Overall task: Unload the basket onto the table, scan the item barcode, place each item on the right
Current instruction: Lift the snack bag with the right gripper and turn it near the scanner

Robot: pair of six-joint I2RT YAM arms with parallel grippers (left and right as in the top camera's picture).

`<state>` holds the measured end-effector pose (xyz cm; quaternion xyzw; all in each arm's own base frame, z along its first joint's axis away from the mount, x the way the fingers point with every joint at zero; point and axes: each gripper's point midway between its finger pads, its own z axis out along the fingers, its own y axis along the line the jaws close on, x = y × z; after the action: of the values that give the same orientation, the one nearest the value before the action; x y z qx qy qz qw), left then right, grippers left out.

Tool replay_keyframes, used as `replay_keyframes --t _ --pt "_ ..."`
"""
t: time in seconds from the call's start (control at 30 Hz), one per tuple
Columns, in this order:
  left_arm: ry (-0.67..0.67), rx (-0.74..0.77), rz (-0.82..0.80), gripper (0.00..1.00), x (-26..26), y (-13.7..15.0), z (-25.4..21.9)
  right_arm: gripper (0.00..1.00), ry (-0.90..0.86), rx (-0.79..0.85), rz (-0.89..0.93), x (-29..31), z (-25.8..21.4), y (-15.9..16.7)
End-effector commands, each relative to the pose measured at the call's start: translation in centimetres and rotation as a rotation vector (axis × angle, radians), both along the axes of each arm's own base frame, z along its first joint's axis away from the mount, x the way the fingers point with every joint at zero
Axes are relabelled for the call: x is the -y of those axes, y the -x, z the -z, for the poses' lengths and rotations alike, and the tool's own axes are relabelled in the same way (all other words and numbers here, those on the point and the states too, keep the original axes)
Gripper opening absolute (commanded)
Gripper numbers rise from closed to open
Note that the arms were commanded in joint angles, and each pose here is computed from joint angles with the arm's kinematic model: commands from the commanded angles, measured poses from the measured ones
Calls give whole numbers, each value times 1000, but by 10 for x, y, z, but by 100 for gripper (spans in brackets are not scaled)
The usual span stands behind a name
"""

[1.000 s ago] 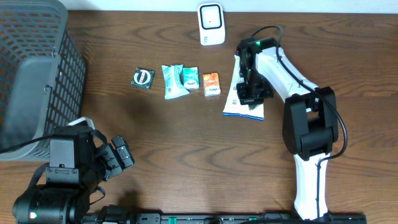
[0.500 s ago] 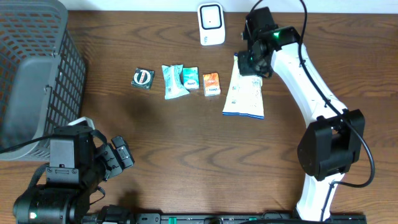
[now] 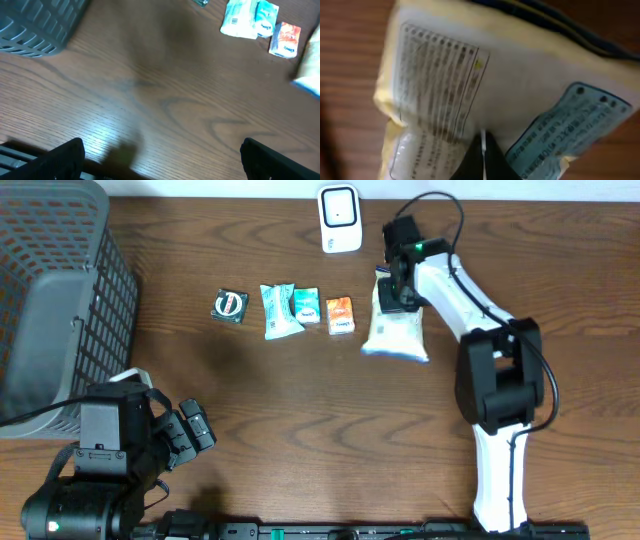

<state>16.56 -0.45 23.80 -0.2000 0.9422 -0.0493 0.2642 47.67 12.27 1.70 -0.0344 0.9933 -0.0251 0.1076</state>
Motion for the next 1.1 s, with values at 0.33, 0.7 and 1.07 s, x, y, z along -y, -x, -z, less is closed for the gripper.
replay_keyframes --t 0.33,0.7,1.07 --pt "-2 -3 -6 98 -1 0 0 1 -22 -124 87 44 -61 36" --pt "-2 -3 -6 97 -1 0 0 11 -45 -350 22 16 -60 107" --pt "-2 -3 -6 97 -1 0 0 1 -32 -390 30 17 5 131"
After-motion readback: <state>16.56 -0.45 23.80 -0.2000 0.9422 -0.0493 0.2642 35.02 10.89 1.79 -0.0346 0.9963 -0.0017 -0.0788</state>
